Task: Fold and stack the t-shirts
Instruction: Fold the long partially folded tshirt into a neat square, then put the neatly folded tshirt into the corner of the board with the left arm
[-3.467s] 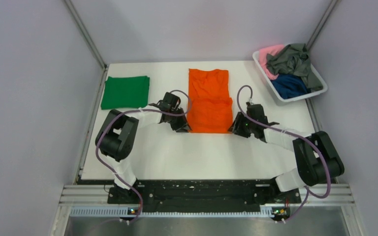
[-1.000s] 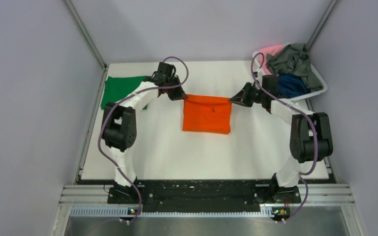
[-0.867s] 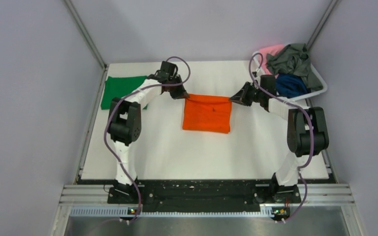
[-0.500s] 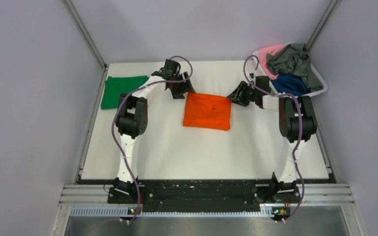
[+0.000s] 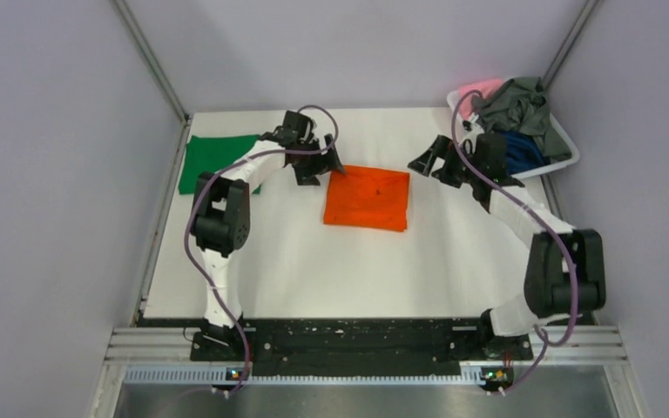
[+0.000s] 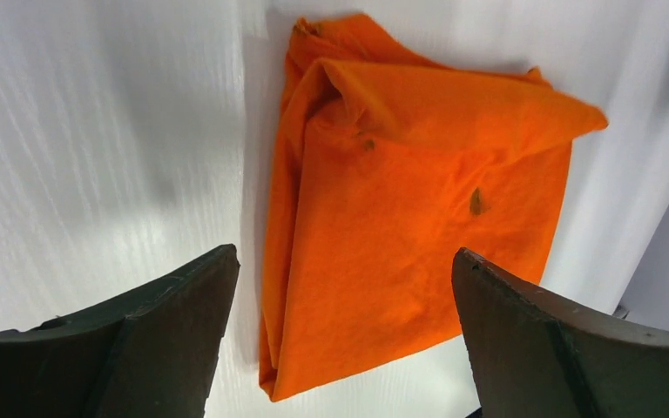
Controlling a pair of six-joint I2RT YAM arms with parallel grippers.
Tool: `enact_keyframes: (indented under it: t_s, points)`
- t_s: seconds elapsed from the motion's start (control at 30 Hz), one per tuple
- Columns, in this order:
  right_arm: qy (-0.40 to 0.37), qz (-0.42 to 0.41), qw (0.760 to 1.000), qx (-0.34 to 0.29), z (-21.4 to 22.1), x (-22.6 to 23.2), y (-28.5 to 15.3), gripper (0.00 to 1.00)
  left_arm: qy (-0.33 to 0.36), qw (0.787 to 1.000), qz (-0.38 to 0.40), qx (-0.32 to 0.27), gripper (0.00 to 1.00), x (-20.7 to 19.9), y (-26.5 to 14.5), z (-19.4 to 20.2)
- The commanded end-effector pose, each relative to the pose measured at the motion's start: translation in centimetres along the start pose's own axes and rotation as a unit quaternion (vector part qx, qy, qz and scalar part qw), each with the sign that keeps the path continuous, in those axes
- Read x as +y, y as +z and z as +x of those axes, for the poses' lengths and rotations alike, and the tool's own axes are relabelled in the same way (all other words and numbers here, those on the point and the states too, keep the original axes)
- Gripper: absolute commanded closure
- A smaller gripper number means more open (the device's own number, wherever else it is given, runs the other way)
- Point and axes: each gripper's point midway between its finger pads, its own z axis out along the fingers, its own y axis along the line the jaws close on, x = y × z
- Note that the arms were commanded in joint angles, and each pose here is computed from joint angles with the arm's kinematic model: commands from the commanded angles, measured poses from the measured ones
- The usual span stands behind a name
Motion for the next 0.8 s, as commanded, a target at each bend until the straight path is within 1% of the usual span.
enact_keyframes:
  t_s: [0.0, 0.1, 0.2, 0.3, 0.4, 0.47, 0.53, 0.57, 0.63, 0.67, 0.77]
  points:
    - [-0.041, -0.008, 0.999, -0.024, 0.9, 1.4, -4.2, 0.01, 0.046, 0.998, 0.017, 0.049, 0.06, 0.0, 0.5, 3.0]
    - [-0.063, -0.005, 0.997, -0.033, 1.8, 1.8, -6.3, 0.01, 0.057, 0.996, -0.010, 0.067, 0.09, 0.8, 1.8, 4.7]
    - [-0.073, 0.002, 0.996, -0.052, 2.0, 1.9, -7.8, 0.01, 0.059, 0.995, -0.034, 0.073, 0.13, 1.2, 3.1, 5.5]
    - [-0.076, 0.010, 0.995, -0.057, 2.4, 2.0, -9.0, 0.01, 0.057, 0.993, -0.063, 0.077, 0.24, 1.6, 4.4, 5.9]
    - [-0.088, 0.018, 0.994, -0.066, 2.5, 2.0, -9.9, 0.01, 0.057, 0.990, -0.108, 0.069, 0.40, 2.5, 5.7, 5.7]
    - [-0.097, 0.031, 0.992, -0.077, 2.4, 1.7, -10.4, 0.01, 0.055, 0.987, -0.132, 0.071, 0.57, 2.7, 6.4, 6.1]
    - [-0.102, 0.043, 0.990, -0.087, 2.3, 1.4, -10.9, 0.01, 0.061, 0.982, -0.166, 0.065, 0.95, 2.9, 6.6, 6.2]
    - [-0.106, 0.044, 0.989, -0.089, 2.2, 1.4, -11.0, 0.01, 0.069, 0.978, -0.190, 0.056, 1.00, 3.2, 6.6, 6.0]
    - [-0.112, 0.042, 0.988, -0.093, 2.2, 1.5, -11.3, 0.01, 0.097, 0.966, -0.237, 0.028, 1.00, 3.3, 5.8, 5.1]
    - [-0.114, 0.044, 0.988, -0.095, 2.2, 1.5, -11.4, 0.01, 0.112, 0.958, -0.264, 0.001, 1.00, 3.3, 5.0, 4.0]
    - [-0.115, 0.046, 0.987, -0.099, 2.1, 1.4, -11.6, 0.01, 0.129, 0.937, -0.320, -0.056, 1.00, 3.6, 2.3, 1.4]
